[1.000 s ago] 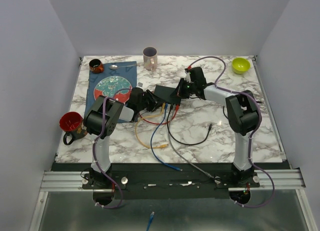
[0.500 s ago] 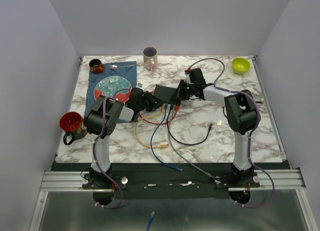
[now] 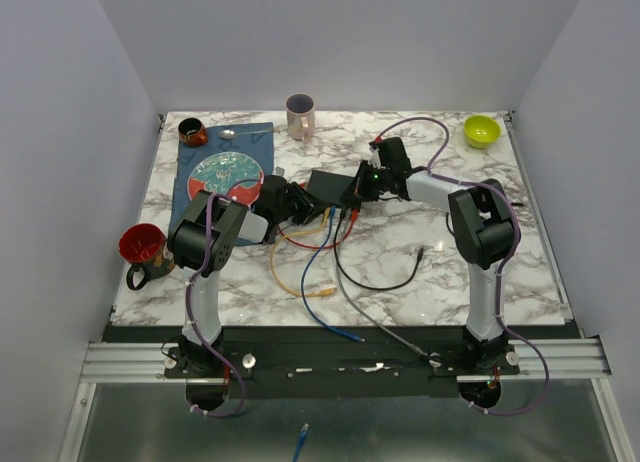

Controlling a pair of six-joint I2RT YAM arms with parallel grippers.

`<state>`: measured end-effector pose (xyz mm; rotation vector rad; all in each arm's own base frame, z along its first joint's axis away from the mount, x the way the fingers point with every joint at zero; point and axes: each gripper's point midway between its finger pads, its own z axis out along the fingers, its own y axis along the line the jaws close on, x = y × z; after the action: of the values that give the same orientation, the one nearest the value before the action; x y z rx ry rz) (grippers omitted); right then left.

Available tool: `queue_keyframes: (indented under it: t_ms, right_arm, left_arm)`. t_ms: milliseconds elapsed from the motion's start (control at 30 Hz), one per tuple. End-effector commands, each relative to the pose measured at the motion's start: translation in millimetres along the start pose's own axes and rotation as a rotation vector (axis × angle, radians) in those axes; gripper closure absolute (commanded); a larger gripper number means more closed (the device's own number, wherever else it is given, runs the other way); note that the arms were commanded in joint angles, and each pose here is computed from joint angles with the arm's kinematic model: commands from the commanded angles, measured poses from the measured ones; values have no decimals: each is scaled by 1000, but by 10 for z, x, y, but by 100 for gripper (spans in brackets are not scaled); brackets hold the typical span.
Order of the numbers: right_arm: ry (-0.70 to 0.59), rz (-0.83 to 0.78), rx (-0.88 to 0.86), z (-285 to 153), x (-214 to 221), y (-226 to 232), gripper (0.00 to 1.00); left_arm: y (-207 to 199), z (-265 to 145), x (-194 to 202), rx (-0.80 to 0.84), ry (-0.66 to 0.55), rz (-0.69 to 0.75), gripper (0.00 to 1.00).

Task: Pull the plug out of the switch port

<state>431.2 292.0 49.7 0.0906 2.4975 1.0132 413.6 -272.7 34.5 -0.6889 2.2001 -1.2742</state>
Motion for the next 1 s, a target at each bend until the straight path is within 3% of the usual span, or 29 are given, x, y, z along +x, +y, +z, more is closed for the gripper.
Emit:
queue_keyframes:
  t_ms: [0,633,967]
  right_arm:
    - [25,13,23,66,67,-71,98]
    - [35,22,22,90,93,-79,98]
    - [40,25,20,97,105,-83,98]
  left_arm:
    - [59,21,-102,-37,-46,-24,61]
    - [89,40,-191,-68,-98,-68,63]
    - [140,65,-184,-89,-95,-75,82]
